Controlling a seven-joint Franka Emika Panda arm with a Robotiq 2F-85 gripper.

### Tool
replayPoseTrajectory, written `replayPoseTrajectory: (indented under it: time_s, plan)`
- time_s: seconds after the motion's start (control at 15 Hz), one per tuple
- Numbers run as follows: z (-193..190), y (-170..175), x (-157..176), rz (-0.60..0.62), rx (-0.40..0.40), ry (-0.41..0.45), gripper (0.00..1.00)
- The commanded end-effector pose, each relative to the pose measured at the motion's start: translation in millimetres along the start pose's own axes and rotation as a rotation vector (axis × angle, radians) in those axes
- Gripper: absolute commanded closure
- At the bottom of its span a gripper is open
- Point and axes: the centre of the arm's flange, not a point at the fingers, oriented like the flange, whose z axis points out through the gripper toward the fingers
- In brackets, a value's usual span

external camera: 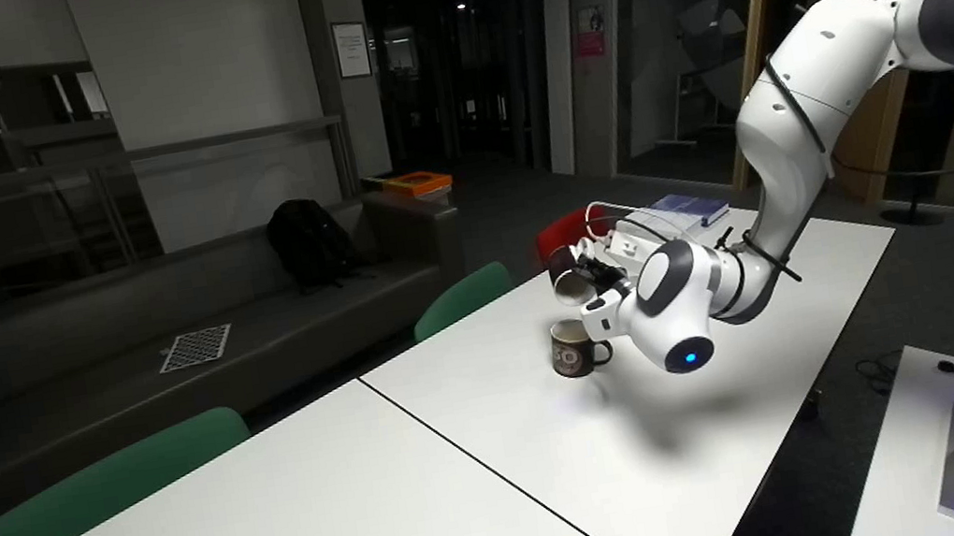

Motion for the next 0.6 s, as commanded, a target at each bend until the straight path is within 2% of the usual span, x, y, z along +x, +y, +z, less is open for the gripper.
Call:
replayPoseTrajectory:
  time_s: [0.0,0.53]
  plan:
    - [-3.7,14.5,-16.2,-0.031,-0.010,-0.068,0.95]
    - [-5.2,22.2,-18.9,-0.069,0.017,-0.098,0.95]
